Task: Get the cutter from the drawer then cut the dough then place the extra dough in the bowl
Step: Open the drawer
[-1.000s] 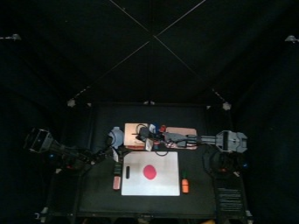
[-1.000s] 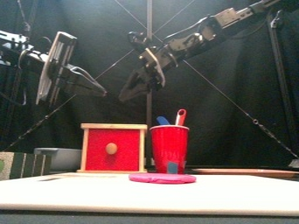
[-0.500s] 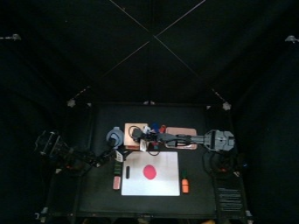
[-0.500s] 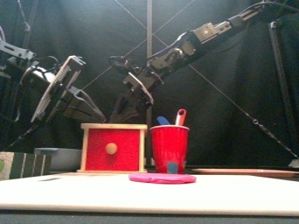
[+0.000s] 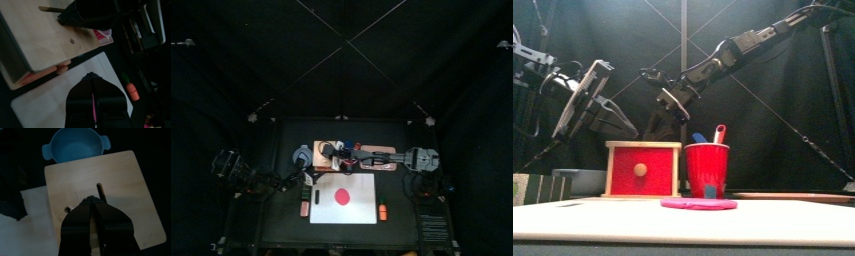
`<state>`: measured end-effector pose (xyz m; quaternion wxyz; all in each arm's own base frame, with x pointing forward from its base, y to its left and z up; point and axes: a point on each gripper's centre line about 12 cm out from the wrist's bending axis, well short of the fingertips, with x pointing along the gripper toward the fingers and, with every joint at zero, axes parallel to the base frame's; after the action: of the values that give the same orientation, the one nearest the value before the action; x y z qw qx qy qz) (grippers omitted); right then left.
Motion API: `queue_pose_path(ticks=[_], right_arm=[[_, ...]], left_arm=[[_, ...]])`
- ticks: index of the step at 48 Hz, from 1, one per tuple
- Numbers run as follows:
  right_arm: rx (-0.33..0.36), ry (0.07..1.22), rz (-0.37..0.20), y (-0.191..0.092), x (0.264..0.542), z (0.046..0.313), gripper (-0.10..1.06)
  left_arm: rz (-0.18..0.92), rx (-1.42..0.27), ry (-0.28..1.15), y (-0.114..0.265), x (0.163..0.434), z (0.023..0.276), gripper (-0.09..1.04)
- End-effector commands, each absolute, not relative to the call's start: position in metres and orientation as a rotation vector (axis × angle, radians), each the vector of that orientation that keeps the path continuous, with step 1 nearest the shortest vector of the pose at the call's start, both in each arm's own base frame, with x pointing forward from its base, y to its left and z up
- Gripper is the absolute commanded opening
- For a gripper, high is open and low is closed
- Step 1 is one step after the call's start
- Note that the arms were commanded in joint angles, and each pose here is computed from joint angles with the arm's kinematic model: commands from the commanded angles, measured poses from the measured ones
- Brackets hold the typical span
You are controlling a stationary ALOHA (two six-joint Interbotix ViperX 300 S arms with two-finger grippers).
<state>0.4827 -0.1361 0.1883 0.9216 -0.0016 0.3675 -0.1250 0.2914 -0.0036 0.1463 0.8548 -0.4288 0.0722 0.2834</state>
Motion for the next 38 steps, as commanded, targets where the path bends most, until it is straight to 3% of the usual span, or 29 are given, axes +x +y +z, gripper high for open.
queue_pose_path(ticks=[1, 15, 38], right_arm=[[-0.009, 0.736, -0.265, -0.14, 0.481, 0.2, 0.05], [0.005, 0.78, -0.255, -0.133, 0.475, 0.184, 0.05], [0.003, 0.816, -0.236, -0.122, 0.471, 0.173, 0.05]], left_arm=[[0.588, -0.907, 0.132, -0.005, 0.296, 0.151, 0.03], [0.613, -0.914, 0.141, -0.004, 0.298, 0.146, 0.13], [0.695, -1.002, 0.129, 0.0, 0.3, 0.145, 0.72]])
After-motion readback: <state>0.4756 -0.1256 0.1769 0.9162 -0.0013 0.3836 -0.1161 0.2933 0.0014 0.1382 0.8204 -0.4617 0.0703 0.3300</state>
